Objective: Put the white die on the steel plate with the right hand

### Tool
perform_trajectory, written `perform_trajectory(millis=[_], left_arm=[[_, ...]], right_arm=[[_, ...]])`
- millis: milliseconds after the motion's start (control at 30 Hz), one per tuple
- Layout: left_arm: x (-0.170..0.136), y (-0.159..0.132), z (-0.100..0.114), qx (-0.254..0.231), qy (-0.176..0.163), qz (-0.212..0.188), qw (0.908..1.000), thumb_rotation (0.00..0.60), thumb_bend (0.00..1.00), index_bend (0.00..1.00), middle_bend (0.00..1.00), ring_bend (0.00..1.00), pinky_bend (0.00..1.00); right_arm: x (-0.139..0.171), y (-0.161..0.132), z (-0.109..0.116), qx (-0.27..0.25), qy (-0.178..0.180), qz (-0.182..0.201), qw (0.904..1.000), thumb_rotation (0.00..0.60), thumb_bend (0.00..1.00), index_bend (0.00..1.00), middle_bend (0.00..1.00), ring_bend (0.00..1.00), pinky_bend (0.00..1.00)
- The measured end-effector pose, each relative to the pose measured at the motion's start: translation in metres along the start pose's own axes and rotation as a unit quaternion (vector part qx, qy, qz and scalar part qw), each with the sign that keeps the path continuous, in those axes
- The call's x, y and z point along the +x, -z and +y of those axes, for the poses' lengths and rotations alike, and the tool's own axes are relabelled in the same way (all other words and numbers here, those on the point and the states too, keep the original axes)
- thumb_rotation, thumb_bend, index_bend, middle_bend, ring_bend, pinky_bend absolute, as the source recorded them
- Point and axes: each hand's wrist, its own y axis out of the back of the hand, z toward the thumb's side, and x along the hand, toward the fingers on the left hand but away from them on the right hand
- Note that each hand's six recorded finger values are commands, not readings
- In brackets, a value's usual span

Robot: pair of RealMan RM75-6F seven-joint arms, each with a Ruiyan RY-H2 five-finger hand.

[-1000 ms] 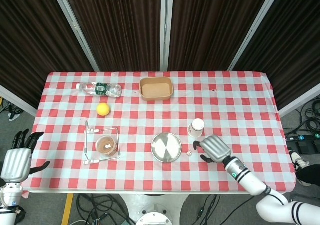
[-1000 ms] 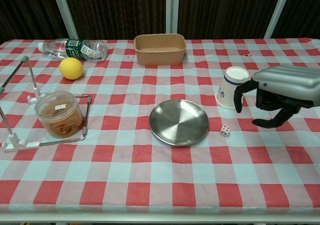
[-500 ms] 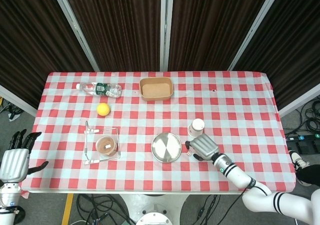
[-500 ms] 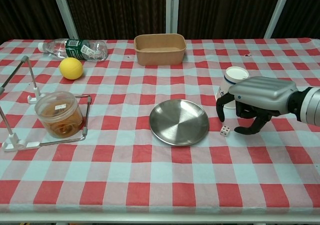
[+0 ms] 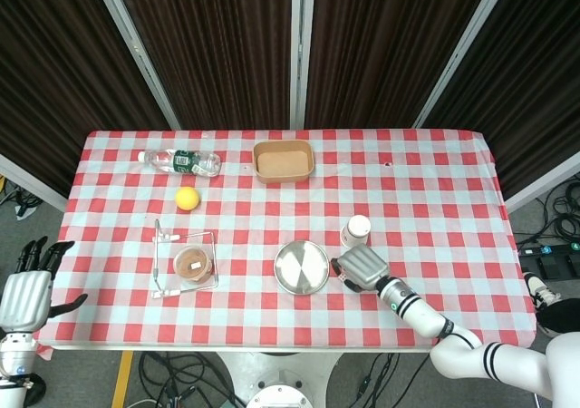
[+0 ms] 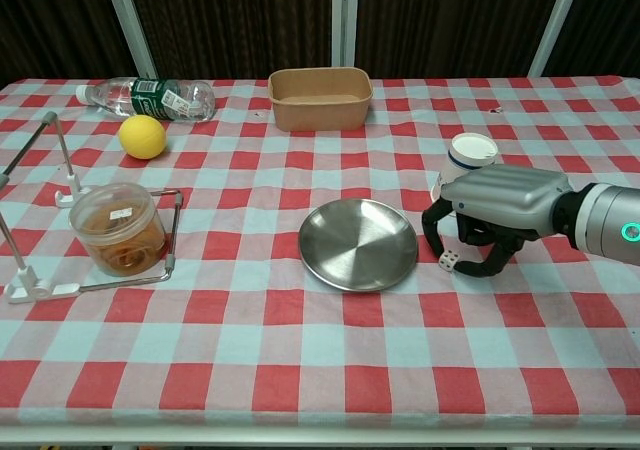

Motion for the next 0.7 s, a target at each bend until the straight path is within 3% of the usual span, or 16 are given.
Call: perform_trajectory(millis=[233,367,533,700], left_arm=[[-0.001,0.001,0.000,0.001,0.000,0.001,1.0000,0.600,0.07,0.16,0.16,0.02,0.02],[-0.001,0.000,0.000,0.001,0.000,0.000,1.0000,0.600,0.07,0.16,0.16,0.02,0.02],[-0.001,0.001,-0.001,0.001,0.002,0.002,1.0000,0.600,0.07,0.16,0.16,0.02,0.02],[-0.002,0.004,-0.002,0.000,0.004,0.006,1.0000,0.600,0.07,0.16,0.16,0.02,0.02]], right_arm=[[0.002,-0.016,0.026,-0.041,0.031,0.022,0.9984,0.600,0.33,0.64,0.98,0.92,1.00],[-0.012,-0.029,0.042,-0.049,0.042,0.041,0.9971,0.600,0.33,0.63,0.98,0.92,1.00],[-0.042,-0.042,0.039,-0.039,0.024,0.046,0.9979,0.600,0.33,0.60,0.98,0.92,1.00],[-0.063,-0.049,0.032,-0.018,0.009,0.040,0.9990,0.600,0.33,0.50,0.98,0.91,1.00]])
